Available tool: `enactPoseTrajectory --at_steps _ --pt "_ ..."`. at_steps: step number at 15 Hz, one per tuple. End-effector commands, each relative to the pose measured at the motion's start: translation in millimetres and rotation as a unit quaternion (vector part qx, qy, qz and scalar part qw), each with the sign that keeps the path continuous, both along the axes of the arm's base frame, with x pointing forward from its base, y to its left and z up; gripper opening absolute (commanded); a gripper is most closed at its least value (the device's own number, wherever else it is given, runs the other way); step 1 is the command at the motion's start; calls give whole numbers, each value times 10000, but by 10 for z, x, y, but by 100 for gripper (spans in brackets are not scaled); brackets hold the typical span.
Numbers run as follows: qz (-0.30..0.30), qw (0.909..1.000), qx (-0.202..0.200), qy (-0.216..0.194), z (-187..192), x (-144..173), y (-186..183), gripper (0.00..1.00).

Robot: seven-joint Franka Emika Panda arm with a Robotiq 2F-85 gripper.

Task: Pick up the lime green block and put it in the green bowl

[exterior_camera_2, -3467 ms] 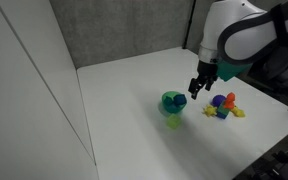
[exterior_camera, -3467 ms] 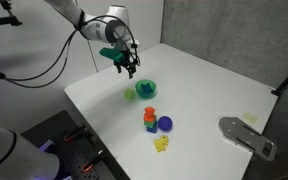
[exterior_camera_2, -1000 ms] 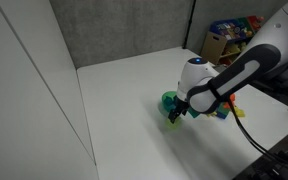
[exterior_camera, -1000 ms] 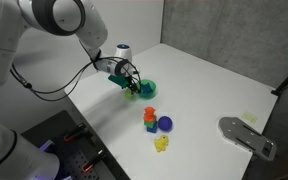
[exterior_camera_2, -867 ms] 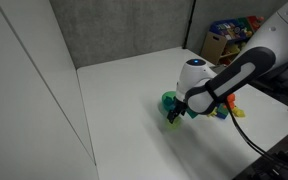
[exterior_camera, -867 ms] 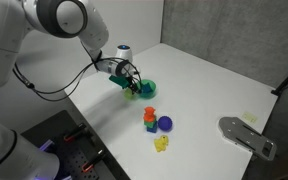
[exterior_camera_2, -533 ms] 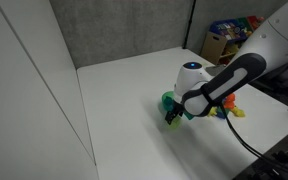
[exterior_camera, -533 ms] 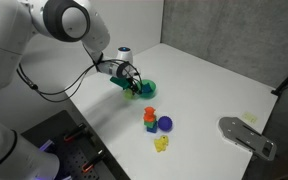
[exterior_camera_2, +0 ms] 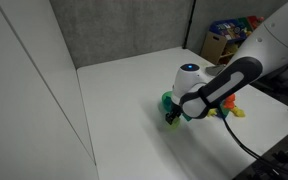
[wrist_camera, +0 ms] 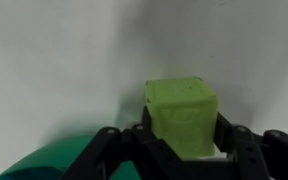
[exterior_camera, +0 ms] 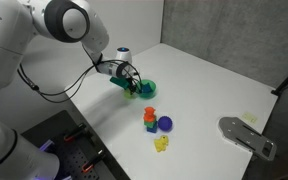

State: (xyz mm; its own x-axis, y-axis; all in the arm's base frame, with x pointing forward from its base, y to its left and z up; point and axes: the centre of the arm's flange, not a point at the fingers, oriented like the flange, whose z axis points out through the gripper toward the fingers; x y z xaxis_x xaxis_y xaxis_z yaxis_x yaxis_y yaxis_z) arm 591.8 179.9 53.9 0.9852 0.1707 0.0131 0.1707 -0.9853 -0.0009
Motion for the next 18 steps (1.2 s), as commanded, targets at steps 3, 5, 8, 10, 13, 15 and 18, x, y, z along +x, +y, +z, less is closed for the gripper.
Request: enactPoseTrajectory --at_steps 3,5,8,10,13,15,18 --pt "22 10000 4 -44 398 93 33 29" --pt "64 10000 38 37 580 113 53 28" --pt "154 9994 154 268 841 118 115 27" --pt "142 9994 191 254 1046 160 152 27" --pt "-1 10000 82 -33 1315 308 128 27" --pt "-94 9998 62 -175 1432 443 77 27" --pt "-267 9991 31 -335 1493 658 -39 27"
